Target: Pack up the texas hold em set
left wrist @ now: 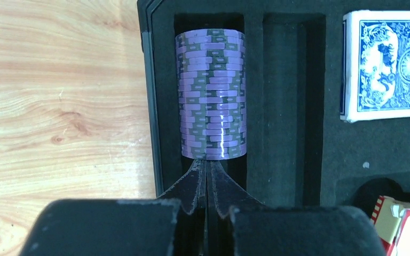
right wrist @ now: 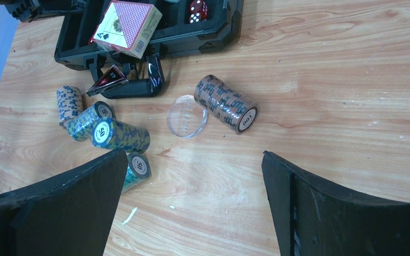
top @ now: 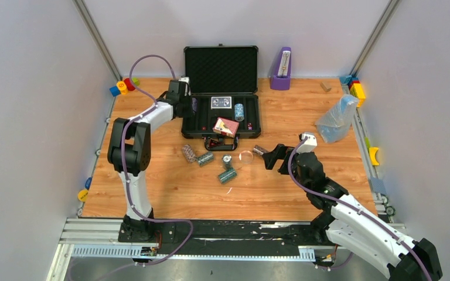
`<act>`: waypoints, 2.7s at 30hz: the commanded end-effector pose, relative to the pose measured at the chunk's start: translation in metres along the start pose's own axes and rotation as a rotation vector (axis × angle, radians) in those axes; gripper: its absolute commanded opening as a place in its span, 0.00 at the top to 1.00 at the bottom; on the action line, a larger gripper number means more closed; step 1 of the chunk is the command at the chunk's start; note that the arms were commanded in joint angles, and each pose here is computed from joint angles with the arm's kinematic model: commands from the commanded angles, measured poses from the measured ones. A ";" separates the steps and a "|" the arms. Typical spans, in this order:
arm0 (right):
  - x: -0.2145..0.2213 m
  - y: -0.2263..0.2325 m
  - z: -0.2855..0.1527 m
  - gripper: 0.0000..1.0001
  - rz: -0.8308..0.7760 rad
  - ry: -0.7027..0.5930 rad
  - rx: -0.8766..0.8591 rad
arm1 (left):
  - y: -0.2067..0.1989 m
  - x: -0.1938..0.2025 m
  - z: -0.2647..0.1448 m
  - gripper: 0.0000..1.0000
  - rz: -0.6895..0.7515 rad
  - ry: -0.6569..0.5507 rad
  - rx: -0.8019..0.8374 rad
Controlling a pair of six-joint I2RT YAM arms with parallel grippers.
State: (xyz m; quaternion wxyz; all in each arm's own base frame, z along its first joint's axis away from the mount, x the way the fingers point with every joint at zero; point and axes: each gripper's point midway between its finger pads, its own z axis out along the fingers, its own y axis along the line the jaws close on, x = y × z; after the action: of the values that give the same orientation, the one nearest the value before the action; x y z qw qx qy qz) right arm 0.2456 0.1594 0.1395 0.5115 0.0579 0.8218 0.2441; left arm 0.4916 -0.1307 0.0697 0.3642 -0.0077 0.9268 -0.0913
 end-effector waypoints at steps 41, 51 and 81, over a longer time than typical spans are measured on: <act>0.010 -0.002 0.000 0.00 -0.049 0.057 0.004 | -0.017 0.077 -0.191 0.00 -0.002 -0.438 0.341; 0.015 0.051 0.019 0.00 -0.168 0.167 -0.190 | -0.016 0.096 -0.206 0.00 0.061 -0.459 0.367; 0.089 0.136 0.113 0.25 -0.502 0.390 -0.282 | -0.026 0.113 -0.227 0.00 0.081 -0.567 0.472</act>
State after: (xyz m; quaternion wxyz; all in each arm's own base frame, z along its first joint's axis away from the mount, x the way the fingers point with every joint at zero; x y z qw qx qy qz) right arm 0.2655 0.3381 0.0803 0.3681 -0.2677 0.8552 0.2478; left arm 0.2508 -0.1291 0.1503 0.5837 0.0875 0.7559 -0.2833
